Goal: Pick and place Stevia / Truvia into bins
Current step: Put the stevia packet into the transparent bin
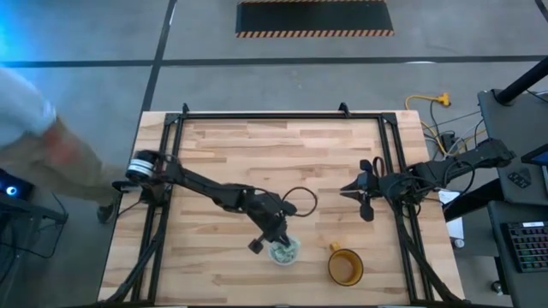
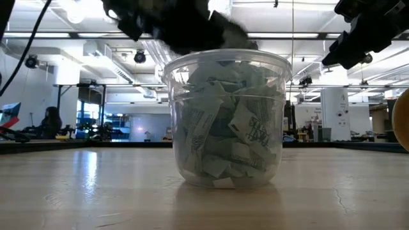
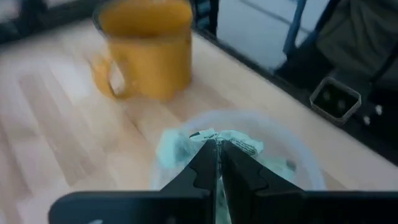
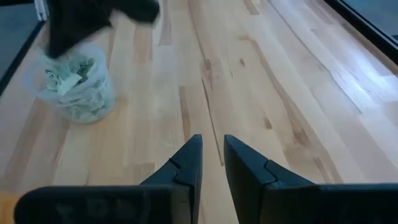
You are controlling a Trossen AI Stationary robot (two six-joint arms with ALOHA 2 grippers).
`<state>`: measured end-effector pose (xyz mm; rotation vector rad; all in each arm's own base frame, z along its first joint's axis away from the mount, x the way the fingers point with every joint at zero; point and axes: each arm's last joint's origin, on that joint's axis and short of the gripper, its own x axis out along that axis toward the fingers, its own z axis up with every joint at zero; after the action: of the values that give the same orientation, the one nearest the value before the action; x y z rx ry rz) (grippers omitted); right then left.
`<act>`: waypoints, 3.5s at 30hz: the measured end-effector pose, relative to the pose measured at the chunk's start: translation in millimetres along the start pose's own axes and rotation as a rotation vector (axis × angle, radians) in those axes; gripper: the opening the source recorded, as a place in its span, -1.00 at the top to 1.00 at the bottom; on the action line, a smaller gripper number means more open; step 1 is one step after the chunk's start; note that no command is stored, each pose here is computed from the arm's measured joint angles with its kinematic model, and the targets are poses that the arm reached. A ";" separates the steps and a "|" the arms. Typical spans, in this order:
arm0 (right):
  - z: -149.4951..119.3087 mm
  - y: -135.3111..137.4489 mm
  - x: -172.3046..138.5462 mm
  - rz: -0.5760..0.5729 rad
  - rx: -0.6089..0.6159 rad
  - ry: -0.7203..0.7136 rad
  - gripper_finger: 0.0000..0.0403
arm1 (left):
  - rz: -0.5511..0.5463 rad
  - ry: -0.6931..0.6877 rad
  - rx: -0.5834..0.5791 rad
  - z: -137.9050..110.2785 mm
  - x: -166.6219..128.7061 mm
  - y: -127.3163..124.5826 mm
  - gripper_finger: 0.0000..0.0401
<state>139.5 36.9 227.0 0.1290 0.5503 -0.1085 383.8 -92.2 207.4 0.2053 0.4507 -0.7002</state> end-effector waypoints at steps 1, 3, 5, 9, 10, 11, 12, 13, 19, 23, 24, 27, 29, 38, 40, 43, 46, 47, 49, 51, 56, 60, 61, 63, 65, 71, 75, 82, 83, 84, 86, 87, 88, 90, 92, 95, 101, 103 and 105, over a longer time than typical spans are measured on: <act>0.4 0.2 0.1 0.001 0.002 -0.004 0.71 | -0.007 0.019 -0.019 -4.8 3.0 -0.3 1.00; 1.1 0.5 0.4 0.002 0.002 -0.006 0.71 | -0.008 0.022 -0.030 -7.8 7.9 0.9 1.00; 1.2 1.1 1.6 0.003 0.001 -0.005 0.71 | -0.020 0.057 -0.057 -11.5 8.2 -0.9 1.00; 1.3 1.6 2.9 0.003 -0.002 -0.003 0.71 | -0.034 0.109 -0.097 -16.4 7.9 -3.2 1.00; 1.2 1.6 3.0 0.002 -0.004 -0.002 0.71 | -0.040 0.122 -0.105 -17.5 8.0 -4.4 1.00; 0.9 1.6 3.1 0.002 -0.011 0.001 0.71 | -0.045 0.135 -0.112 -18.3 7.7 -5.7 1.00; 1.1 1.6 3.1 0.002 -0.011 0.000 0.71 | -0.048 0.145 -0.124 -18.9 7.4 -6.5 1.00; 1.2 1.7 3.2 0.002 -0.011 -0.002 0.71 | -0.050 0.155 -0.139 -19.6 7.0 -7.1 1.00; 1.1 1.7 3.2 0.002 -0.012 -0.001 0.71 | -0.070 0.244 -0.227 -27.5 4.4 -10.2 1.00; 1.2 1.7 3.2 0.002 -0.011 -0.002 0.71 | -0.077 0.274 -0.250 -30.0 3.5 -11.9 1.00; 1.2 1.7 3.2 0.002 -0.011 -0.002 0.71 | -0.078 0.277 -0.251 -30.3 3.4 -12.0 1.00; 1.3 1.8 3.2 0.003 -0.011 -0.002 0.71 | -0.073 0.263 -0.245 -29.0 3.8 -11.4 1.00; 1.3 1.8 3.2 0.003 -0.011 -0.003 0.71 | -0.066 0.247 -0.236 -27.5 4.2 -10.6 1.00; 1.3 1.8 3.2 0.003 -0.018 -0.004 0.71 | -0.107 0.164 -0.203 -19.3 8.1 -11.9 1.00; 1.4 1.8 3.2 0.003 -0.018 -0.004 0.71 | -0.107 0.165 -0.208 -19.4 8.4 -12.2 1.00; 1.4 1.9 3.2 0.003 -0.018 -0.005 0.71 | -0.097 0.170 -0.234 -19.7 8.6 -12.1 1.00; 1.5 1.9 3.2 0.003 -0.017 -0.006 0.71 | -0.065 0.167 -0.245 -18.9 8.9 -11.1 1.00; 1.5 1.9 3.2 0.003 -0.017 -0.006 0.71 | -0.062 0.158 -0.241 -18.1 9.2 -10.7 1.00; 1.7 1.9 3.2 0.004 -0.017 -0.007 0.71 | -0.057 0.145 -0.233 -15.7 9.5 -10.4 1.00; 1.7 1.9 3.2 0.004 -0.017 -0.008 0.71 | -0.039 0.132 -0.222 -12.1 10.0 -9.8 1.00; 1.7 1.9 3.2 0.004 -0.017 -0.008 0.71 | 0.018 0.137 -0.157 -3.3 12.6 -13.2 1.00; 1.5 1.9 3.3 0.004 -0.021 -0.007 0.71 | 0.091 0.210 -0.058 5.3 16.6 -24.8 1.00; 1.5 1.9 3.3 0.004 -0.023 -0.007 0.71 | 0.090 0.224 -0.049 9.3 16.5 -26.5 1.00; 1.5 1.9 3.3 0.004 -0.024 -0.007 0.71 | 0.106 0.250 -0.042 16.0 15.7 -27.8 1.00; 1.5 1.9 3.3 0.004 -0.024 -0.007 0.71 | 0.127 0.276 -0.041 17.5 14.8 -28.1 1.00; 1.7 2.0 3.3 0.004 -0.023 -0.008 0.71 | 0.130 0.290 -0.043 18.4 14.9 -27.7 1.00; 3.0 2.4 3.3 0.008 -0.019 -0.021 0.71 | 0.106 0.341 -0.057 12.0 23.9 -27.0 1.00; 2.0 3.1 6.0 0.004 -0.029 -0.008 0.71 | 0.065 0.443 -0.082 8.5 43.8 -21.3 1.00; 2.2 3.1 6.3 0.004 -0.028 -0.008 0.71 | 0.062 0.455 -0.084 10.5 44.4 -20.5 1.00; 1.7 3.0 6.4 0.003 -0.030 -0.003 0.71 | 0.062 0.466 -0.080 12.6 44.5 -19.9 1.00; 1.6 3.3 7.1 0.002 -0.031 -0.001 0.71 | 0.072 0.499 -0.081 14.0 45.1 -19.2 1.00; 1.6 3.3 7.3 0.001 -0.031 -0.001 0.71 | 0.084 0.524 -0.082 14.5 44.0 -19.0 1.00; 1.0 3.3 7.3 0.001 -0.035 0.005 0.71 | 0.093 0.551 -0.083 15.0 42.3 -19.2 1.00; 1.3 3.5 7.6 0.001 -0.036 0.003 0.71 | 0.108 0.579 -0.082 17.3 39.9 -18.8 1.00; 1.1 3.4 7.6 0.001 -0.040 0.005 0.71 | 0.105 0.603 -0.089 17.9 38.0 -19.3 1.00; 1.1 3.4 7.6 0.001 -0.039 0.004 0.71 | 0.112 0.646 -0.111 16.3 35.2 -20.2 1.00; 1.1 3.5 7.8 0.001 -0.040 0.005 0.71 | 0.139 0.758 -0.165 4.7 28.3 -21.2 1.00; 1.1 3.5 7.9 0.001 -0.039 0.005 0.71 | 0.169 0.770 -0.174 2.7 26.9 -18.1 1.00; 1.1 3.6 8.2 0.000 -0.040 0.006 0.71 | 0.218 0.791 -0.168 1.1 24.6 -13.4 1.00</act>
<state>147.5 39.8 223.9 0.0907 0.5579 -0.0969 391.8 -116.7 196.5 0.3658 1.2180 -0.3397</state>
